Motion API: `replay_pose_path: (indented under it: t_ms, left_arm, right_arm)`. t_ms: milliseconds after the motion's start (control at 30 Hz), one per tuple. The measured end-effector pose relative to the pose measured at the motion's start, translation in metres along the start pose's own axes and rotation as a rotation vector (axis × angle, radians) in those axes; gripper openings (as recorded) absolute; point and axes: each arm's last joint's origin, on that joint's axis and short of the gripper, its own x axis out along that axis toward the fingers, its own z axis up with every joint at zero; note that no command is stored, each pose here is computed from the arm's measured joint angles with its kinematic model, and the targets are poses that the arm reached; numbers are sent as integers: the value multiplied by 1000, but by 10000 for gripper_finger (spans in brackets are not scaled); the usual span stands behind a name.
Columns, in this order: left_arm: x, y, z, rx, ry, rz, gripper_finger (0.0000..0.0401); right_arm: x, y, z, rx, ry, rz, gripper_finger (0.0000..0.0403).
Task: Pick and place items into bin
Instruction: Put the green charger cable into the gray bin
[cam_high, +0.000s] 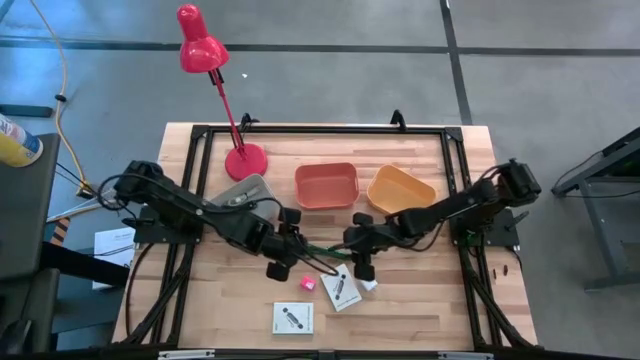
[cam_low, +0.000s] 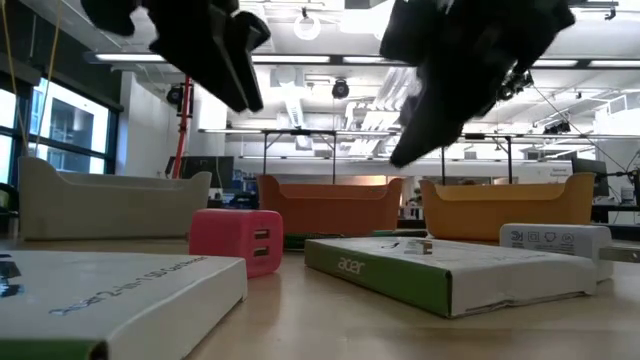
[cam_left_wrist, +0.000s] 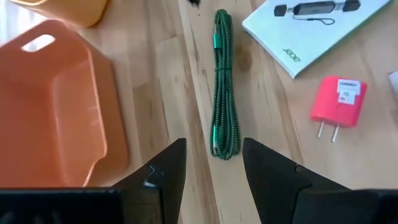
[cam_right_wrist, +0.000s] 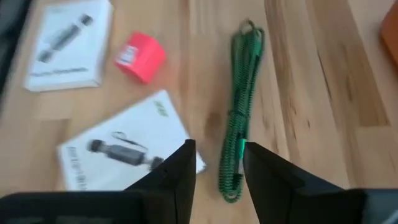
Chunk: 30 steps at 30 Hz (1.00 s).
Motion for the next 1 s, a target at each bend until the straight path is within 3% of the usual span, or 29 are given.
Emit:
replay_pose_path:
  t_ms: [433, 667, 1000]
  left_arm:
    - [46, 15, 1, -18, 54, -88, 145]
    - [66, 26, 2, -32, 32, -185, 145]
    - [94, 18, -2, -28, 69, -251, 145]
  right_arm:
    - [-72, 35, -3, 0, -77, 23, 124]
    - [-120, 54, -9, 61, -226, -16, 124]
    - [-169, 73, -25, 131, -433, -78, 124]
